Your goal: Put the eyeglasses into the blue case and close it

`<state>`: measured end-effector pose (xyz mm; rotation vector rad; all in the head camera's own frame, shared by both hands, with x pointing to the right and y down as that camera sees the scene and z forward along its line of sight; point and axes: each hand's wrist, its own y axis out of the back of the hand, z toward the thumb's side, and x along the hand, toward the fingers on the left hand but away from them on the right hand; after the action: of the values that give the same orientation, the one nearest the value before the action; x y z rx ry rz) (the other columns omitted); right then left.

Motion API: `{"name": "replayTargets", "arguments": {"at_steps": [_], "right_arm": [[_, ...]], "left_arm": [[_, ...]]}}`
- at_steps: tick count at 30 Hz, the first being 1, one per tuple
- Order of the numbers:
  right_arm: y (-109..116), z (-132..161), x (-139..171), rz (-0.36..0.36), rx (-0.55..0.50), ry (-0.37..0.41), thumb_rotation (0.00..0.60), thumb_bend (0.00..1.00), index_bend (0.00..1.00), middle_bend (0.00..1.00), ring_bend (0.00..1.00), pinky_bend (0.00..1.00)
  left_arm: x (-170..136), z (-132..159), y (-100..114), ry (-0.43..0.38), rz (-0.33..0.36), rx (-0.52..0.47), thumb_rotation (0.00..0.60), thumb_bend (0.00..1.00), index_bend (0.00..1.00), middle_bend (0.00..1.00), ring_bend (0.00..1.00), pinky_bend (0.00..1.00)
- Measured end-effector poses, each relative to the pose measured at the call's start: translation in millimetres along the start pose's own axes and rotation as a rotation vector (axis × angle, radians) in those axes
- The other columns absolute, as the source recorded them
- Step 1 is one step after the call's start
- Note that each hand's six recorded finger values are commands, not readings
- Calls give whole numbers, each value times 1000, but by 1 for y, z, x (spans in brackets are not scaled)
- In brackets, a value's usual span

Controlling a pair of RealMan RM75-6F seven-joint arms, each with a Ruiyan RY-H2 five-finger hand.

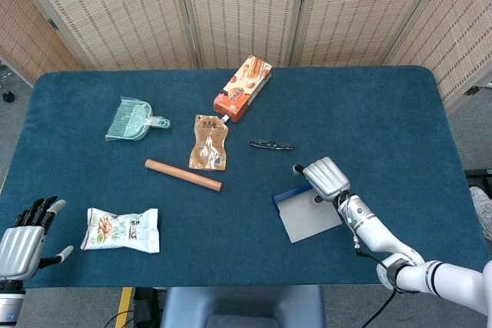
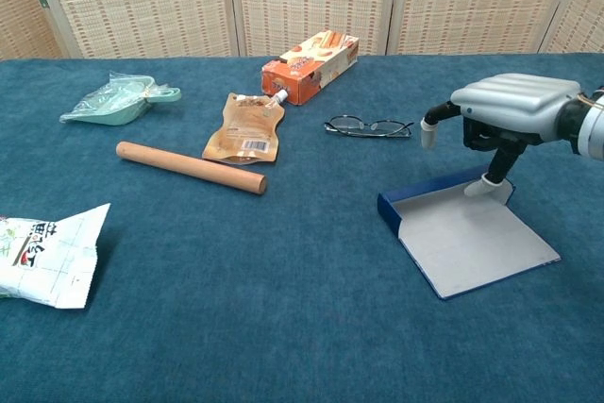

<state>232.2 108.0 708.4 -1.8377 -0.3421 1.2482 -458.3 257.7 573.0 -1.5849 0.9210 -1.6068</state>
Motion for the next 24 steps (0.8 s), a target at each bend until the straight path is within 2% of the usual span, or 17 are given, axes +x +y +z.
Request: {"name": "replayTargets", "arguments": {"at_steps": [11, 17, 24], "right_arm": [[-12, 15, -32, 4, 31, 3, 600, 125, 334, 1000, 1000, 1000], [-2, 34, -54, -36, 5, 20, 600, 132, 334, 1000, 1000, 1000], [3, 35, -54, -10, 21, 38, 600, 132, 334, 1000, 1000, 1000]], "left_arm": [[0, -1, 0, 4, -2, 3, 600, 196, 178, 132, 103, 216], [-2, -5, -1, 17, -6, 8, 600, 196, 178, 132, 103, 216], [-3, -9, -1, 29, -8, 8, 600, 196, 178, 132, 103, 216]]}}
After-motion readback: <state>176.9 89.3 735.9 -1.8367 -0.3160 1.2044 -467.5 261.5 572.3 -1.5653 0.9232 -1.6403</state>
